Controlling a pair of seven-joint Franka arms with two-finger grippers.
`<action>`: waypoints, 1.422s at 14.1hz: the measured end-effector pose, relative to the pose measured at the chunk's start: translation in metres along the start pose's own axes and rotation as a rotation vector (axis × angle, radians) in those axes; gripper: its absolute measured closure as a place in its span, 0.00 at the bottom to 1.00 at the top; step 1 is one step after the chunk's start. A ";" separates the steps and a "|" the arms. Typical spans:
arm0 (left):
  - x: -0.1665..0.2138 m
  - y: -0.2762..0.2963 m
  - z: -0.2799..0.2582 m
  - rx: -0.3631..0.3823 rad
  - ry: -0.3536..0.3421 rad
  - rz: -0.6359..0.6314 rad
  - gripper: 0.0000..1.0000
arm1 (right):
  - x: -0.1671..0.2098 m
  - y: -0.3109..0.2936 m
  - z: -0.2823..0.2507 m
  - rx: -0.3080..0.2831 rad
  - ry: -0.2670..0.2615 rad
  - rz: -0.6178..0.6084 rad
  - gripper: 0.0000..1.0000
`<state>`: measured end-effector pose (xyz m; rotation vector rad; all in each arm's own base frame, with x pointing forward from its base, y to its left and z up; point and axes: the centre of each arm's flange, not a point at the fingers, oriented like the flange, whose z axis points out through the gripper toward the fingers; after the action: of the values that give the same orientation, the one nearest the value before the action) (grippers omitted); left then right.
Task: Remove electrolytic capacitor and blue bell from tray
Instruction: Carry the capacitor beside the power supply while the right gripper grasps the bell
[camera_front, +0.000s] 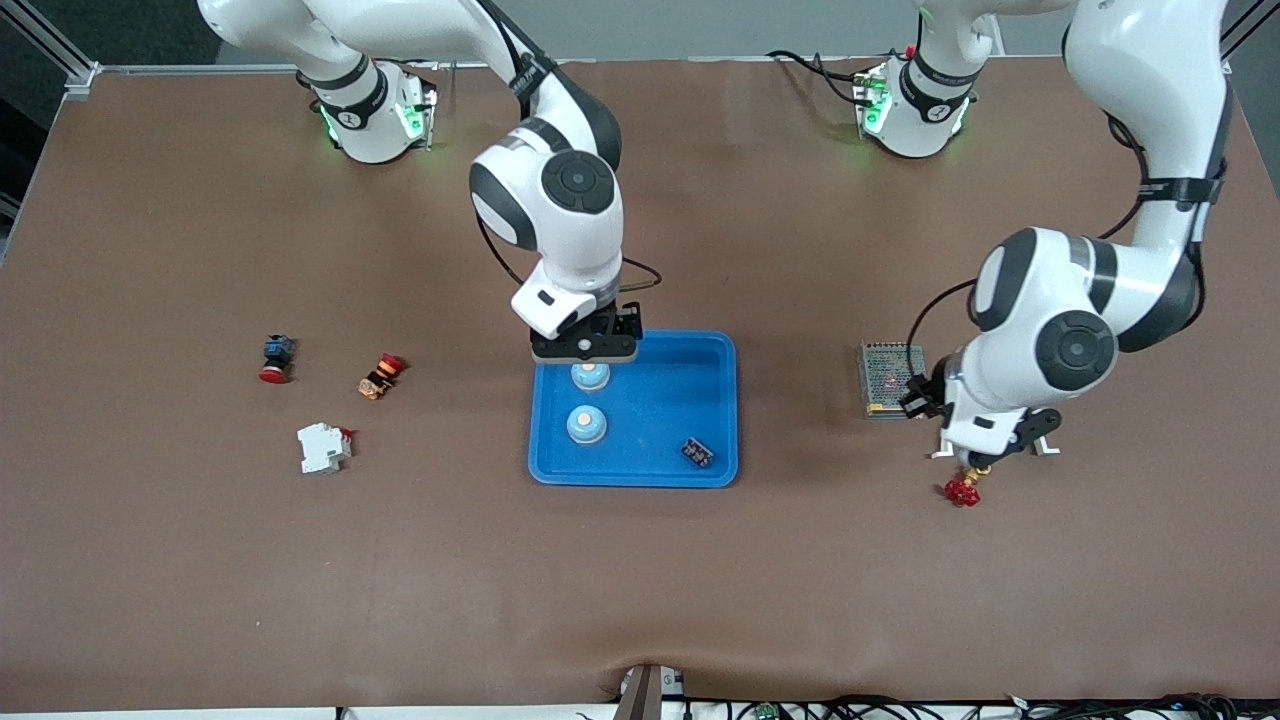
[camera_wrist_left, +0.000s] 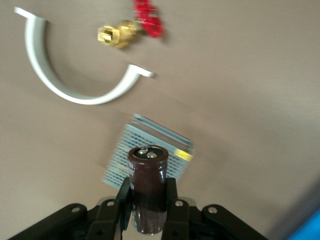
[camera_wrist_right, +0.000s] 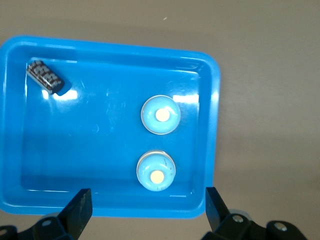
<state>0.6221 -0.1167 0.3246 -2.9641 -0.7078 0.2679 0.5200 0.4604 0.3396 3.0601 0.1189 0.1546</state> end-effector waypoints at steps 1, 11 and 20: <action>0.007 -0.015 0.007 0.016 -0.006 -0.006 0.70 | 0.000 -0.001 0.013 -0.004 -0.011 -0.028 0.00; 0.019 -0.089 0.091 0.024 -0.041 -0.091 0.70 | 0.010 0.021 0.083 0.001 -0.045 -0.247 0.00; -0.012 -0.094 0.151 -0.028 -0.006 -0.072 0.70 | -0.003 0.007 0.113 0.034 -0.067 -0.268 0.00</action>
<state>0.5414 -0.0329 0.1896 -2.9573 -0.8230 0.2646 0.5288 0.4447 0.2274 3.0392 0.5278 0.0330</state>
